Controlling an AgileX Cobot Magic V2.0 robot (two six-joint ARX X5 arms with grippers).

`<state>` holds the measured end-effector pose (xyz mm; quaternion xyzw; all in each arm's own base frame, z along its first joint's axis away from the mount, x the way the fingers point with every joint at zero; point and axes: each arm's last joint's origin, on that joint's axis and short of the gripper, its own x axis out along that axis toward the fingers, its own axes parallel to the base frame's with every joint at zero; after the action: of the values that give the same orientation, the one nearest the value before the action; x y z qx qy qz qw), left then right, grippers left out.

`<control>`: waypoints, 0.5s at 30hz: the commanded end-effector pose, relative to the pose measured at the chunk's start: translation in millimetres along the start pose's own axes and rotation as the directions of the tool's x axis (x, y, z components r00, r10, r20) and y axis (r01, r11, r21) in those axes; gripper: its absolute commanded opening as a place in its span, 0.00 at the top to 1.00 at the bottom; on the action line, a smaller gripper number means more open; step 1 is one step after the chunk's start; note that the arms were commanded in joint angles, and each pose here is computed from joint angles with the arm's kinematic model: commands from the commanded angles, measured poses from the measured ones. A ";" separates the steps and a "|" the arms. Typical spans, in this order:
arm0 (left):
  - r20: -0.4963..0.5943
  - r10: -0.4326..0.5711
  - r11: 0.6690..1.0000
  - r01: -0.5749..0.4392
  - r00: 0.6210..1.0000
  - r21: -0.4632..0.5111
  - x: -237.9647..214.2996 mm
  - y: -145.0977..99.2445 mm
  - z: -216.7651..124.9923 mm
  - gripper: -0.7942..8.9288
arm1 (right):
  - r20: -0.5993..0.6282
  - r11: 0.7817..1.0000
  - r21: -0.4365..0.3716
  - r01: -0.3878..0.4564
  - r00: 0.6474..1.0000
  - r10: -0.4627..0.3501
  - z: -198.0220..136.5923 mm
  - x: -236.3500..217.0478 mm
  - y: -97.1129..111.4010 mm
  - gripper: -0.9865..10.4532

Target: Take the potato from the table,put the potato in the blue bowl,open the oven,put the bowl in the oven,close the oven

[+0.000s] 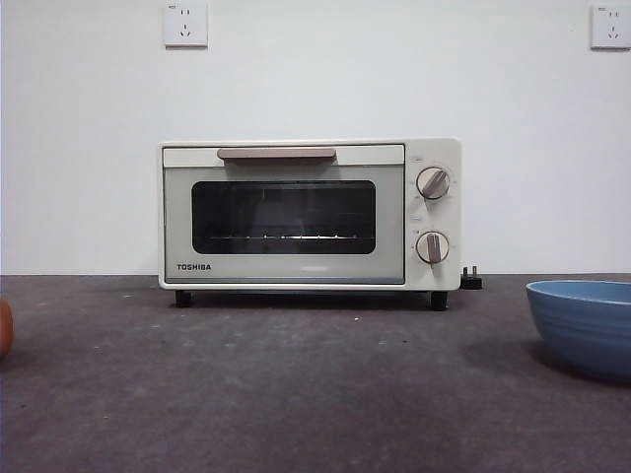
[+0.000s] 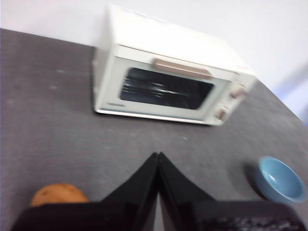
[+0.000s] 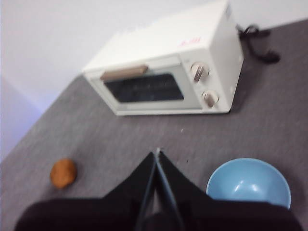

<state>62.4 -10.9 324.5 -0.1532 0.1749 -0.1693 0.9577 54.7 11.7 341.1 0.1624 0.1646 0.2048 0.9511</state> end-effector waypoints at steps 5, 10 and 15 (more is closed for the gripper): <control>-0.091 -0.058 0.984 0.072 0.994 0.165 -12.9 -14.9 24.8 0.92 | -0.145 0.995 -0.035 -0.094 0.986 0.088 23.2 24.0 -3.8 0.92; -0.112 -0.099 0.977 0.118 0.989 0.180 -14.7 -19.0 26.0 0.92 | -0.231 0.985 0.017 -0.171 0.958 0.170 34.0 48.2 -9.5 0.92; -0.161 -0.145 0.968 0.174 0.976 0.183 -14.6 -21.6 22.1 0.92 | -0.315 0.971 0.032 -0.237 0.920 0.235 35.9 70.9 -4.1 0.92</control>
<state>52.7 -19.0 356.0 -0.0669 0.2174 -0.2660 0.9367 131.3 28.3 349.9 0.1520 0.3041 0.3302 0.8806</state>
